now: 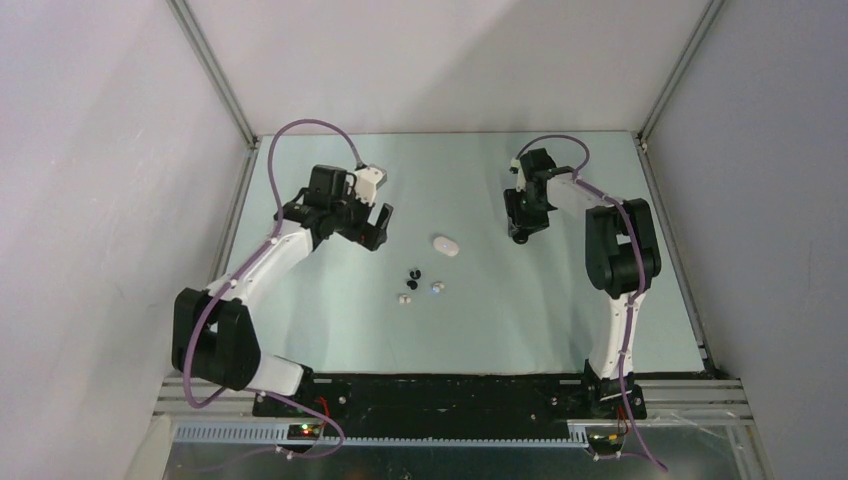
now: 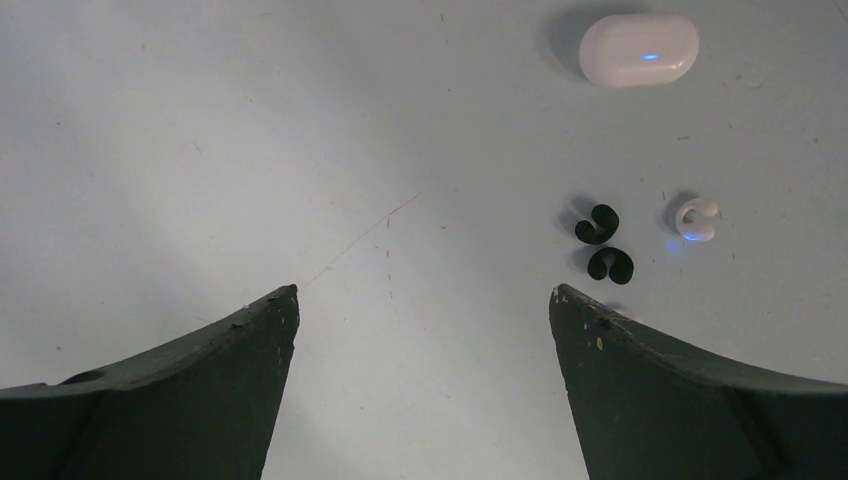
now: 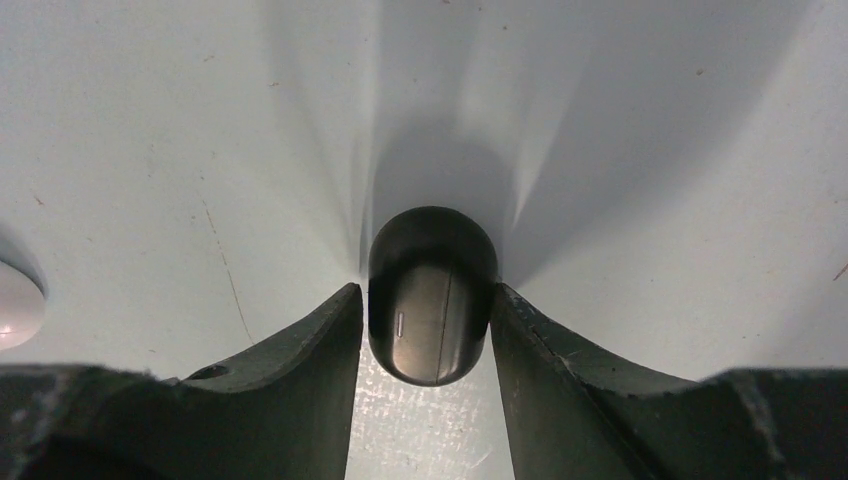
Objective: Insert the wireless bluetooth earbuds into the charging case
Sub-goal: Pick up the charging case from the center of the board.
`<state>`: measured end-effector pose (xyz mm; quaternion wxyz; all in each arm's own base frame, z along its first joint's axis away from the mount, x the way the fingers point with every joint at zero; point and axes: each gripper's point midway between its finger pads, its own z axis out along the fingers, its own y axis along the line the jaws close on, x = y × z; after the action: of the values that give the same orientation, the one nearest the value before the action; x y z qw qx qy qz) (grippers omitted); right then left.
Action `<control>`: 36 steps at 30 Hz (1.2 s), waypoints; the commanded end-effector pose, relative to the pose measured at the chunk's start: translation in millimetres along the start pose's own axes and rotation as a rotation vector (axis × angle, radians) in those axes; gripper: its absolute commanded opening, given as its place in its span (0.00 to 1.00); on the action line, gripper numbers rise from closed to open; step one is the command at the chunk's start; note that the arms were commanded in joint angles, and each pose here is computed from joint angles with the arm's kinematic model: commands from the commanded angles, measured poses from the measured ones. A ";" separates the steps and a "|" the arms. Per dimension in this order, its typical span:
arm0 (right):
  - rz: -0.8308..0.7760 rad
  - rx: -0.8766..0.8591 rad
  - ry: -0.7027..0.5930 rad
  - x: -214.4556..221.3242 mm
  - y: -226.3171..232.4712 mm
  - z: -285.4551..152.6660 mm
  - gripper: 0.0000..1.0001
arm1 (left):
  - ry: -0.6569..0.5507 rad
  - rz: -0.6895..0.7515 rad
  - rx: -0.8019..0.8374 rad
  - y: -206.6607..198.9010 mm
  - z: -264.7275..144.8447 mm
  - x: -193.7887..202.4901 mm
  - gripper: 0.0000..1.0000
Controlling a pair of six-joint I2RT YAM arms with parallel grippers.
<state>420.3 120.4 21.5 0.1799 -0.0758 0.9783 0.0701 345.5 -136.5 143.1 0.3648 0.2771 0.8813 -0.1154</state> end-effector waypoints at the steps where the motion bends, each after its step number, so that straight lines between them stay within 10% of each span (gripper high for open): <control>1: -0.043 0.027 0.033 14.3 -8.3 2.9 0.54 | -0.072 0.013 0.014 -4.2 -5.4 -28.4 1.00; 23: -0.065 0.061 0.069 35.6 -7.3 -2.9 0.57 | -0.071 0.008 0.042 -10.5 -3.5 -27.0 1.00; 36: -0.438 0.027 -0.042 6.8 20.0 -22.3 0.11 | -0.128 -0.015 0.058 -3.4 3.2 -71.3 0.97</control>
<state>405.4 116.8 21.1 0.1900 -0.1632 0.9677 0.0275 367.0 -155.7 158.2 0.3732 0.2808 0.8732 -0.1393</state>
